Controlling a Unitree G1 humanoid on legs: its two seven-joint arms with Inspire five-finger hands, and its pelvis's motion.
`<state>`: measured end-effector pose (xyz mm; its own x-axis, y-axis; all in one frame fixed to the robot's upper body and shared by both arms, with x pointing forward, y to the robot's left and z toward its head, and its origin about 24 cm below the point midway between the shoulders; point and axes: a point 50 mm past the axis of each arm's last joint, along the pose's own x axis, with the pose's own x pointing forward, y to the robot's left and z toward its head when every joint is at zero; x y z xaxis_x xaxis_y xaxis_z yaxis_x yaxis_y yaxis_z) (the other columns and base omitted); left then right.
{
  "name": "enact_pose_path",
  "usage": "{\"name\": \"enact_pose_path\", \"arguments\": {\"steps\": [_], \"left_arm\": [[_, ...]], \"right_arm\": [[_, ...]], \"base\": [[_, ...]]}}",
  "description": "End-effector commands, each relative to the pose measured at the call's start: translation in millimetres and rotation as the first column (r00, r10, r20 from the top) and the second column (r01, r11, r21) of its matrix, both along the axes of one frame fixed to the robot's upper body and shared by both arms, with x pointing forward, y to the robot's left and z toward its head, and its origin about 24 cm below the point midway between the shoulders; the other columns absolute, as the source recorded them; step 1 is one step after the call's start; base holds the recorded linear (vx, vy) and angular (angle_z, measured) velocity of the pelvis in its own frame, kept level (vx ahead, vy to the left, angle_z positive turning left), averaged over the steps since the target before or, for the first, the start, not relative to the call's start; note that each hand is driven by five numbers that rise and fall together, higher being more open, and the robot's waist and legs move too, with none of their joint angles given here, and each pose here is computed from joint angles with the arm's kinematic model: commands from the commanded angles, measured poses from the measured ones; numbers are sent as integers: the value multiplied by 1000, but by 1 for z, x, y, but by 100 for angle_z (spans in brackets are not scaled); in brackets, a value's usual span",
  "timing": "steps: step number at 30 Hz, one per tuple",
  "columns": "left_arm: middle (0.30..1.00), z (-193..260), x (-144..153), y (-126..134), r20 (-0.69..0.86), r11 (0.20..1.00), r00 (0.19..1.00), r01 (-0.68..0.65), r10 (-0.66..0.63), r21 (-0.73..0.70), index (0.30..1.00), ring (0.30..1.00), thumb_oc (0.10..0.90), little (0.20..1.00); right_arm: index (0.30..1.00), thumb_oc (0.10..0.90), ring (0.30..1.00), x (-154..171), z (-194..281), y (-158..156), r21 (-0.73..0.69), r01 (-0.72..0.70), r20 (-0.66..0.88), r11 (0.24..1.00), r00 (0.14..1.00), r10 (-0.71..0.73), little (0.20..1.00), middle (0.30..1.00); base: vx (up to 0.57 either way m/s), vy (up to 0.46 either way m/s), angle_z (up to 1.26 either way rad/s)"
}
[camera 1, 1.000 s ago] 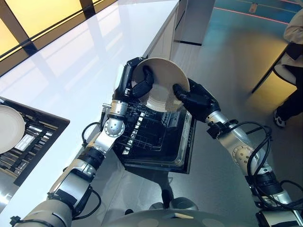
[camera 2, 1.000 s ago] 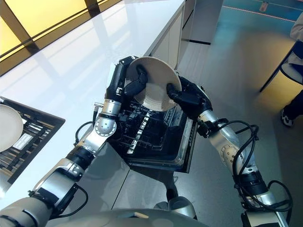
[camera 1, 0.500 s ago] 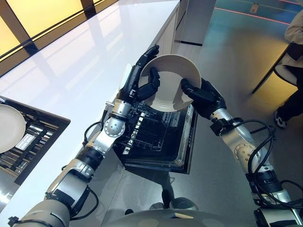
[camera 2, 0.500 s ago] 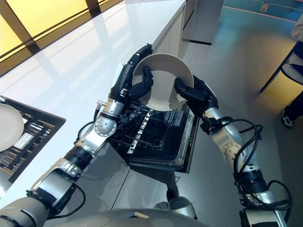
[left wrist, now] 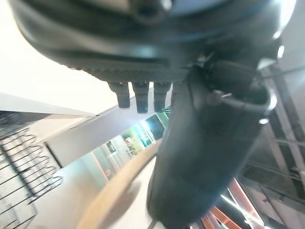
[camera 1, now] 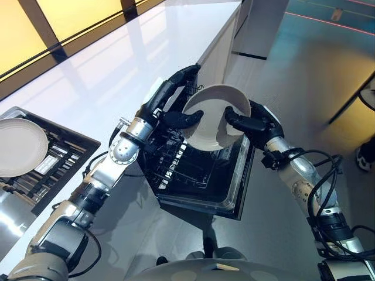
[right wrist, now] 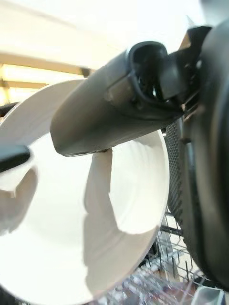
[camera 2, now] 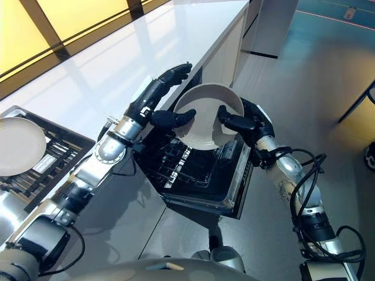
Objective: Pick up plates and place into dishwasher.
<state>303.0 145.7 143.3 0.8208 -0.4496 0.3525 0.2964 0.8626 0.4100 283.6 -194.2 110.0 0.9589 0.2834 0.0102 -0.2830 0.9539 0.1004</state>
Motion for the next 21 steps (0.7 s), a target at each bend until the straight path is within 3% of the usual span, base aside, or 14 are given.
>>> {"name": "enact_pose_path", "arguments": {"steps": [1,4,8,13,17,21], "left_arm": [[900,46,-1,12,60,951,994,105,-91,-290,900,900,800,900],[900,37,-7,2,-38,874,969,203,-244,-443,900,900,800,900],[900,36,-18,-11,-60,816,926,296,-372,-496,900,900,800,900],[900,43,-24,-3,-22,844,944,284,-329,-455,900,900,800,900],[900,47,-26,7,20,893,972,222,-232,-391,900,900,800,900],[900,53,-29,10,56,893,973,226,-222,-388,900,900,800,900]], "right_arm": [[300,100,300,6,45,-4,-21,21,264,1000,964,-15,200,300],[300,100,300,9,36,0,-62,53,243,997,969,-37,200,300],[300,100,300,13,32,5,-138,92,239,986,969,-57,200,300],[300,100,300,15,24,5,-240,143,241,960,967,-84,200,300],[300,100,300,19,16,3,-398,220,253,891,960,-124,200,300],[300,100,300,26,13,3,-507,295,288,810,944,-163,200,300]], "base": [[9,-12,16],[12,-7,16],[2,-3,10],[9,-1,9],[-1,-3,11],[-3,7,11]]}}
